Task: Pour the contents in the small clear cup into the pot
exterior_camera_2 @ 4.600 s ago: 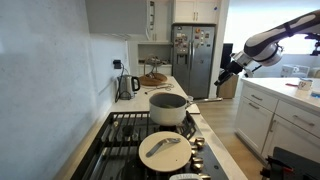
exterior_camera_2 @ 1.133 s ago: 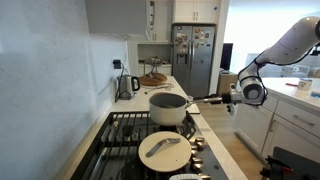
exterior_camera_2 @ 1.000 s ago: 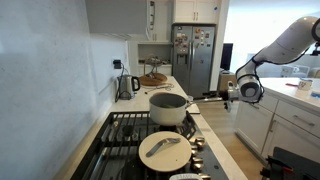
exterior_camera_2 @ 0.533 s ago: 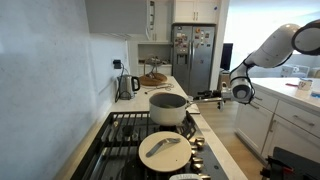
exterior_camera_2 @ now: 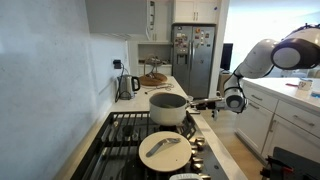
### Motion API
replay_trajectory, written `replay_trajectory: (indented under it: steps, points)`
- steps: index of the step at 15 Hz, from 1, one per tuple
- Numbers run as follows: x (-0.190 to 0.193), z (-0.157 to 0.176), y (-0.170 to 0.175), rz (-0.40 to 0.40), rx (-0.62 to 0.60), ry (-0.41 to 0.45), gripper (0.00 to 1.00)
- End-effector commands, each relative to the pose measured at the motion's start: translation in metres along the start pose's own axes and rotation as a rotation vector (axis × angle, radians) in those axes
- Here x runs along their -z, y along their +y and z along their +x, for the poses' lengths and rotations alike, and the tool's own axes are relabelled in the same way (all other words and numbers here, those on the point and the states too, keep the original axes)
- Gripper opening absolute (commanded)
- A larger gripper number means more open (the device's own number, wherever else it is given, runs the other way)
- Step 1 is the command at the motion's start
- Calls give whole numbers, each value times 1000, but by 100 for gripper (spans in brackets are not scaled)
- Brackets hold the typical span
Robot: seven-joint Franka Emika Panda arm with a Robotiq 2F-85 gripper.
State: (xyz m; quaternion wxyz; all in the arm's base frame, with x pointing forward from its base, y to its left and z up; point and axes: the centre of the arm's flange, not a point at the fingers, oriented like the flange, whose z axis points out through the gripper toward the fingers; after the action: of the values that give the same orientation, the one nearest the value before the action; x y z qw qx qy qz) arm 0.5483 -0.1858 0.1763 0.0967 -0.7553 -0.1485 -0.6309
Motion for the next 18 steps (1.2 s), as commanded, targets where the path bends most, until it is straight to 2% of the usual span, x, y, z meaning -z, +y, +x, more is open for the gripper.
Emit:
replay_trajectory:
  steps: [1,7,15,16,17,18]
  points:
    - [-18,-8,8,-26,36,47,100]
    - [-38,-10,17,-52,42,87,100]
    - [-39,1,16,-36,35,96,100]
    - [-39,1,17,-37,34,100,75]
    - [-39,1,17,-38,32,101,74]
    - [-39,1,17,-37,31,100,66]
